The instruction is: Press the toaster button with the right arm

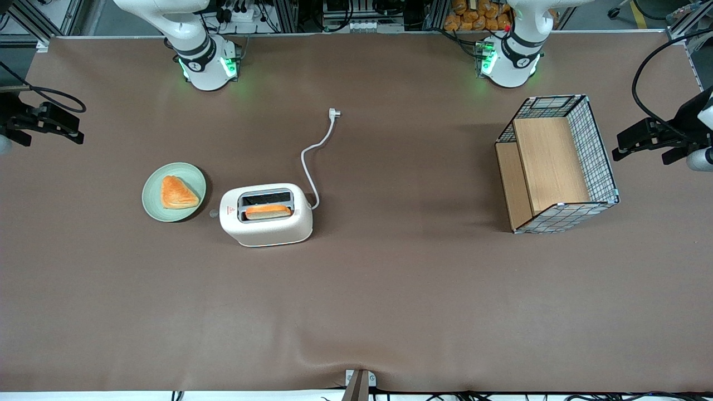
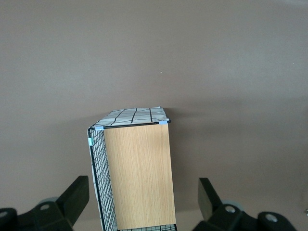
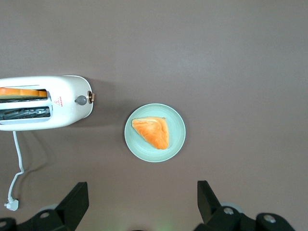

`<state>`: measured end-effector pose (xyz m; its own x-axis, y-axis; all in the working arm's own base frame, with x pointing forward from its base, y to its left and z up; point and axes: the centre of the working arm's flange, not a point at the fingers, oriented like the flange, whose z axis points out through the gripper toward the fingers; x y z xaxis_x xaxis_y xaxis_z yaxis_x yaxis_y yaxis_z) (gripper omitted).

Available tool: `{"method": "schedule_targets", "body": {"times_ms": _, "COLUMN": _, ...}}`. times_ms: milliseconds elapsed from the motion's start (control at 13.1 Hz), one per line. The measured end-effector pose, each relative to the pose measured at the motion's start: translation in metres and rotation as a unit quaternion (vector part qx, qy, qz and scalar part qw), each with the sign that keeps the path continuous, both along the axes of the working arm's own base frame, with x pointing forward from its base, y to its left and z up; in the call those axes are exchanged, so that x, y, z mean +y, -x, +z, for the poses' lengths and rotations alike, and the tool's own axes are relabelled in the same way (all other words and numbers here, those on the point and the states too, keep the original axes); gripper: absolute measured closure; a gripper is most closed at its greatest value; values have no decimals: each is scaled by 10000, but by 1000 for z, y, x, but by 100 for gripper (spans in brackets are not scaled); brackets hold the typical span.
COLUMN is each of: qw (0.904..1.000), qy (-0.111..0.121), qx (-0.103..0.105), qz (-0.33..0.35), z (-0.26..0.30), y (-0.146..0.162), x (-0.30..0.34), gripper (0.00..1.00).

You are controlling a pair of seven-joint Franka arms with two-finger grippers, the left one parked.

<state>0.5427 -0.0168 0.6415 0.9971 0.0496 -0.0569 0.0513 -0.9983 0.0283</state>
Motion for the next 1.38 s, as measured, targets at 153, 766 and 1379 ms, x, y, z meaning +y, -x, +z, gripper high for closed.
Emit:
{"method": "schedule_targets", "body": {"times_ms": 153, "qw": 10000, "qy": 1, "qx": -24, "qz": -7, "z": 0, "y": 0, "x": -1, "gripper": 0}}
{"method": "schedule_targets", "body": {"times_ms": 766, "qw": 10000, "qy": -10, "qx": -62, "qz": 8, "z": 2, "y": -1, "x": 1, "gripper": 0}}
{"method": "schedule_targets", "body": {"times_ms": 1379, "qw": 10000, "qy": -10, "qx": -64, "qz": 7, "z": 2, "y": -1, "x": 1, "gripper": 0}}
